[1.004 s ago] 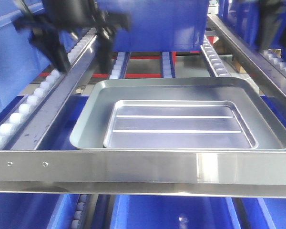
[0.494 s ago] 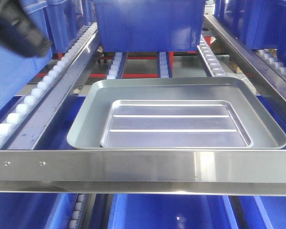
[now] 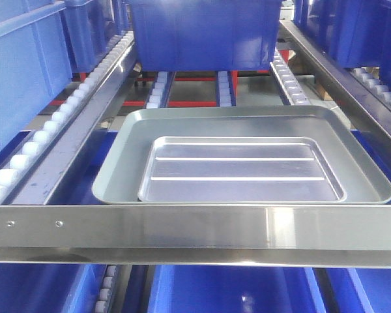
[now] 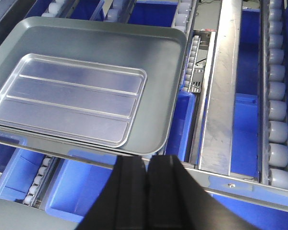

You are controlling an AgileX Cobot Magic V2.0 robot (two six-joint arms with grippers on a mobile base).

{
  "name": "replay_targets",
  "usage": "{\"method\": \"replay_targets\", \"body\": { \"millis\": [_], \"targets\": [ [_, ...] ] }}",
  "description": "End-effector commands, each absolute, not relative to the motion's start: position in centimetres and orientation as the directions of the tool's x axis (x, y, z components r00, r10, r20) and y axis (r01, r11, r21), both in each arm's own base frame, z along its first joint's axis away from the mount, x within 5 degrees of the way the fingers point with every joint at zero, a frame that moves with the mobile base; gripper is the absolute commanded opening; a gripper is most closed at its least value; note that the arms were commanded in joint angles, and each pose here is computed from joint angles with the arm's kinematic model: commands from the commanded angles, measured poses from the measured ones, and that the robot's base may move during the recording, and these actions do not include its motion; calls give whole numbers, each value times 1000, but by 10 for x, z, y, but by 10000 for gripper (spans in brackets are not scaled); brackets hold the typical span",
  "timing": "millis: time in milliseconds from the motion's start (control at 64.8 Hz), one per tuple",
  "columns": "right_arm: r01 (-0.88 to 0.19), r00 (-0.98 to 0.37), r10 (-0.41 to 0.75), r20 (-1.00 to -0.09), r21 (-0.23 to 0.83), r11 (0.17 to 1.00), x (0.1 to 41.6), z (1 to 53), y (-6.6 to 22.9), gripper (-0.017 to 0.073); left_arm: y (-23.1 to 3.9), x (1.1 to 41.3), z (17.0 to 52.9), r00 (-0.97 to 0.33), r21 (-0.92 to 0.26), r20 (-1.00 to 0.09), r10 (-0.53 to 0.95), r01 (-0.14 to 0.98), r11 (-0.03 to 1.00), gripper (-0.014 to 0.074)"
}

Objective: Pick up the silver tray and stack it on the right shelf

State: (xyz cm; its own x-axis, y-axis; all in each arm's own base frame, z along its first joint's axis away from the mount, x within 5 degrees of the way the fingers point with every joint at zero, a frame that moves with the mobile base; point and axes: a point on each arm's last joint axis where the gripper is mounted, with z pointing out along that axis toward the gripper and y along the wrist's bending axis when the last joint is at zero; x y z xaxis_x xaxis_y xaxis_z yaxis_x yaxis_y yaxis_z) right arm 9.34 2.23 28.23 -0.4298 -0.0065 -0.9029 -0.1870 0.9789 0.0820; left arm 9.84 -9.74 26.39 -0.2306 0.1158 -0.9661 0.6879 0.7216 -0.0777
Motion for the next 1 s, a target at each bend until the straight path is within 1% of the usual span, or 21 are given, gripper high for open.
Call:
{"method": "replay_targets", "body": {
  "millis": [0,417,525,556,587,602,664,726,818,895,988],
  "targets": [
    [-203,-331,-8,-944,63,977,96,297,23,58,-102,97,281,-154,-82,-987,44,723,686,-81],
    [-203,-332,-8,-943,63,977,96,297,23,58,-113,109,266,-221,-85,-969,110,716,693,-83],
    [-203,-332,-8,-943,63,977,96,297,23,58,-112,107,268,-196,-59,-973,121,720,691,-83],
    [-203,-332,-9,-943,63,977,96,297,23,58,-110,106,269,-168,-20,-975,147,721,692,-83],
    [-203,-332,-9,-943,63,977,96,297,23,58,-106,104,271,-161,-15,-976,144,715,699,-83],
    [-203,-332,-9,-943,63,977,96,297,23,58,-104,102,271,-137,15,-977,163,718,696,-83],
    [-203,-333,-9,-943,63,977,96,297,23,58,-95,96,276,-98,45,-982,160,707,706,-83],
    [-203,-333,-9,-943,63,977,96,297,23,58,-82,89,278,-68,50,-989,130,679,732,-83],
    [-203,-333,-9,-943,63,977,96,297,23,58,-59,78,274,-11,51,-997,72,602,797,-83],
    [-203,-333,-9,-943,63,977,96,297,23,58,-42,69,263,31,49,-999,39,516,855,-83],
    [-203,-333,-9,-943,63,977,96,297,23,58,-25,60,244,73,28,-997,-1,387,922,-83]
  ]
}}
